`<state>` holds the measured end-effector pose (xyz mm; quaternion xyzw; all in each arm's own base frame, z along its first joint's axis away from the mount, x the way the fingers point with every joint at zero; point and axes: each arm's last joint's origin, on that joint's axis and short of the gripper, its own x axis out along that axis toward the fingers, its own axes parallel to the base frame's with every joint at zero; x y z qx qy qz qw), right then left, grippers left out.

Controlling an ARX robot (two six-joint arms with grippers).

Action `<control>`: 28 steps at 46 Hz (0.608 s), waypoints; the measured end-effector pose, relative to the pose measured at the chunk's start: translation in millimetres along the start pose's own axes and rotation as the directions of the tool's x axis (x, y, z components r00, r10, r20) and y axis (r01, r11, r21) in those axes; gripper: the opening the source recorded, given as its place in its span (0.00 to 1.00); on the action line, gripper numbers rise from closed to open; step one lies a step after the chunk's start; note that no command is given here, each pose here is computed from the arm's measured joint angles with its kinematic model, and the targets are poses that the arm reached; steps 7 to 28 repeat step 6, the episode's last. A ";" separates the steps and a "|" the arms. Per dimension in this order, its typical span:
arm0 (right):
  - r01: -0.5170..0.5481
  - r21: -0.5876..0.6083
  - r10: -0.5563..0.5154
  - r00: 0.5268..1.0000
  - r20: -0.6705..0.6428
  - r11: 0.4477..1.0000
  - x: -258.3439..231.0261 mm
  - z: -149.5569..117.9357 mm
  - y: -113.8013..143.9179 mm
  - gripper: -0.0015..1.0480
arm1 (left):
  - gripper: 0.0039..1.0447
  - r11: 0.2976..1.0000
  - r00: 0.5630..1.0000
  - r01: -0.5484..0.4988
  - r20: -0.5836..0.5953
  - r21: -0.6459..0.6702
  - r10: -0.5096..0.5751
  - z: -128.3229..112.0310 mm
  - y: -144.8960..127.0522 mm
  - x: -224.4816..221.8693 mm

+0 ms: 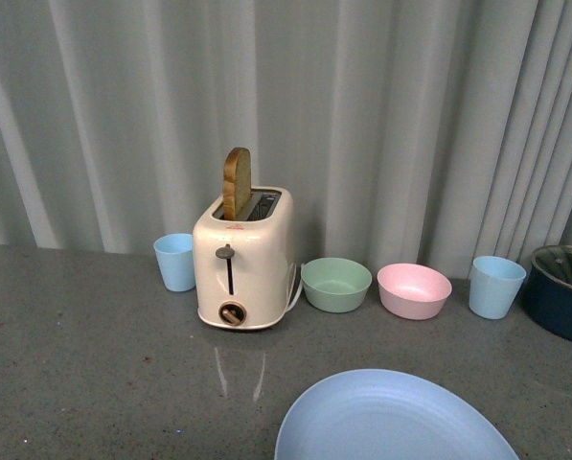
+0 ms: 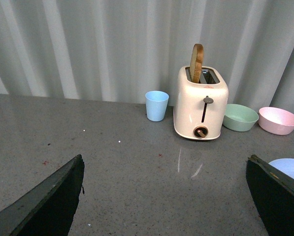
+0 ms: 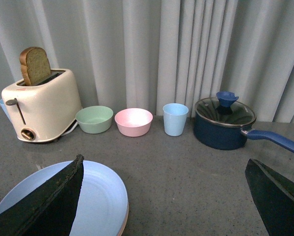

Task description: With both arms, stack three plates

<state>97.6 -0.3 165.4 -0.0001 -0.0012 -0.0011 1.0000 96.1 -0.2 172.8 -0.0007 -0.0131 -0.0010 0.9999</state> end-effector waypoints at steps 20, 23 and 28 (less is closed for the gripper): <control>0.000 0.000 0.000 1.000 0.000 1.000 0.0 0.0 0.0 0.93 | 0.94 1.000 1.000 0.000 0.000 0.000 0.000 0.0 0.0 0.0; 0.000 0.000 0.000 1.000 0.000 1.000 0.0 0.0 0.0 0.93 | 0.94 1.000 1.000 0.000 0.000 0.000 0.000 0.0 0.0 0.0; 0.000 0.000 0.000 1.000 0.000 1.000 0.0 0.0 0.0 0.93 | 0.94 1.000 1.000 0.000 0.000 0.000 0.000 0.0 0.0 0.0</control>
